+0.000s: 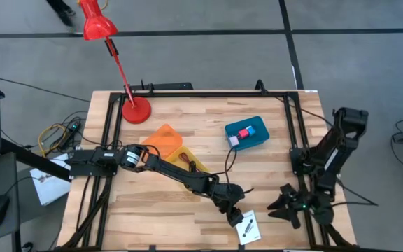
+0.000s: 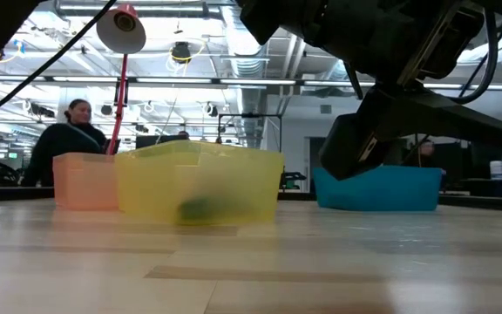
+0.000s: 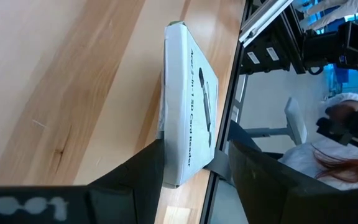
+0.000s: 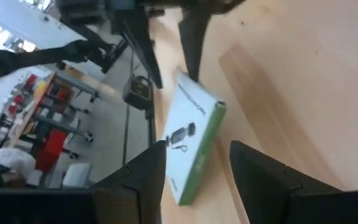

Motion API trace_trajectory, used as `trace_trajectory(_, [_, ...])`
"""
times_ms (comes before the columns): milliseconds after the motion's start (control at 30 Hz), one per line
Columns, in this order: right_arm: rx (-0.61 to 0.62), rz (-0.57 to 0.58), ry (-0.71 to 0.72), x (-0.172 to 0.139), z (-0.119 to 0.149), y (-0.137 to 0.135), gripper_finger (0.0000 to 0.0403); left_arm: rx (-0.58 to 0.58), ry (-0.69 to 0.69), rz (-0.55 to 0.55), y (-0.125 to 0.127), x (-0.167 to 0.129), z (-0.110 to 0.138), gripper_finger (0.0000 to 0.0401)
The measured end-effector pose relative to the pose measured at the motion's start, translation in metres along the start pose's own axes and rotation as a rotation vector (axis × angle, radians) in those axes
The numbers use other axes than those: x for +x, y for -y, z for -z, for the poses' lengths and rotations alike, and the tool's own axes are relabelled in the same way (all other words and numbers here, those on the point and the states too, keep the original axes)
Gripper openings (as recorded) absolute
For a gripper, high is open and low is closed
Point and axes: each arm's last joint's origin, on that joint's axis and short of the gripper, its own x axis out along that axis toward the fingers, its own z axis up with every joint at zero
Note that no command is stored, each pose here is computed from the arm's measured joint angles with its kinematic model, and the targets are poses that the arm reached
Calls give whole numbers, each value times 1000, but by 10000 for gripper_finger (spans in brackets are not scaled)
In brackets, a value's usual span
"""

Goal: Pick and place items into bin
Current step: Put the card reader box into the orange bin

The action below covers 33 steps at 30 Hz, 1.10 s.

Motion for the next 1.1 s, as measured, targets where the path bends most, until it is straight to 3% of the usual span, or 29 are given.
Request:
trace_trajectory(367, [32,16,-93,30,12,9,173,11,6,42,3,0,-2,169])
trace_trajectory(867, [-1,-30,-84,63,5,11,173,12,7,45,4,0,-2,169])
trace_trajectory(1100, [-109,-91,-130,72,6,-6,160,14,7,46,4,0,-2,169])
